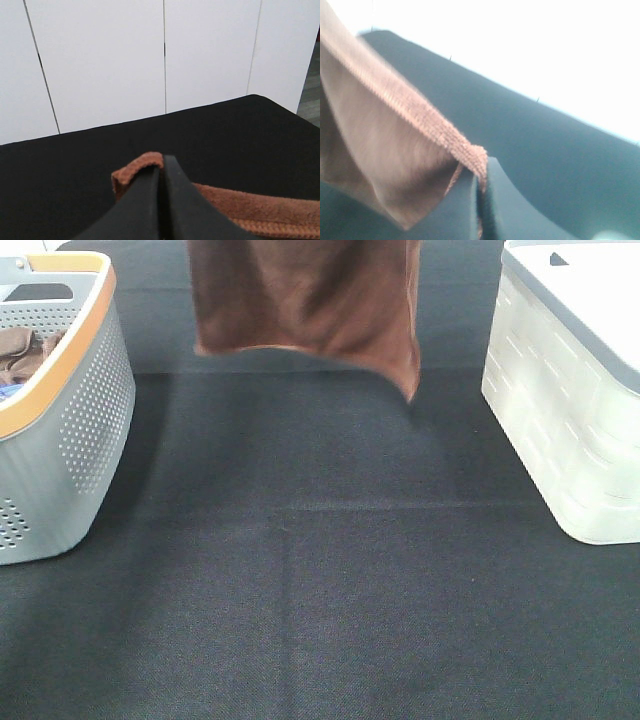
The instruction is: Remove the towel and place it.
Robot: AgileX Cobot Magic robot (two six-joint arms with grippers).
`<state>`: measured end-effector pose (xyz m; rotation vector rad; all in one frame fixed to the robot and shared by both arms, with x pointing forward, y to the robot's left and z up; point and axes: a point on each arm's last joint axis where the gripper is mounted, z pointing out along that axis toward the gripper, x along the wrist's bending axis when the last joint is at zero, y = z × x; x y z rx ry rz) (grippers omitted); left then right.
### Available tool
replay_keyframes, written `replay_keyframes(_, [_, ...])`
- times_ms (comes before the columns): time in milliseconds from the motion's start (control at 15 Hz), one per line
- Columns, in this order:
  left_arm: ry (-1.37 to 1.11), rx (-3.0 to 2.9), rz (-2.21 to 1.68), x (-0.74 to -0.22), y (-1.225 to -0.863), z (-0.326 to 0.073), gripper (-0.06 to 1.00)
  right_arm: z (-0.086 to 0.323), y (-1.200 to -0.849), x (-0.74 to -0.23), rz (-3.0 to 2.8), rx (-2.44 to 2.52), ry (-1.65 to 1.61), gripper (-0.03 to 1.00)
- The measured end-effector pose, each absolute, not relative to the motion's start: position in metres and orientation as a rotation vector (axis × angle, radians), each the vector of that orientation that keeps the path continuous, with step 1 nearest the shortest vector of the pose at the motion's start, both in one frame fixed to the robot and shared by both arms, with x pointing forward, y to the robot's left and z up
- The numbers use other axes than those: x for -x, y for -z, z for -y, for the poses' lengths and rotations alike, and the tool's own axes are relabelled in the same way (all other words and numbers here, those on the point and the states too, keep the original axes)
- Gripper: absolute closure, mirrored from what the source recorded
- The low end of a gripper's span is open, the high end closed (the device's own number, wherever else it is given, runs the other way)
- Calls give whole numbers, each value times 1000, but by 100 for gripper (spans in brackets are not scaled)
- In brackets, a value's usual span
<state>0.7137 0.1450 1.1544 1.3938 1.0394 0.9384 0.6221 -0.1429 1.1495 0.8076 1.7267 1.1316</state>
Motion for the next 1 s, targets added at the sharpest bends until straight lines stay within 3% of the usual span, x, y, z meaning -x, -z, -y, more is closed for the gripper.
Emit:
replay_keyframes(200, [-940, -1421, -1046, -724, -1134, -143, 94, 151, -1151, -645, -1673, -778, -1124, 97])
replay_keyframes(333, [-897, -1525, -1136, -726, -1116, -142, 94, 154, -1128, -656, -1748, -843, -1038, 97])
replay_keyframes(533, [-711, -1780, -1396, -712, -1082, -138, 94, 155, -1074, -661, -1977, -1122, -817, 97])
replay_keyframes(1000, [-225, -2170, -1668, -674, -1050, -142, 94, 150, -1045, -633, -2356, -1361, -648, 97])
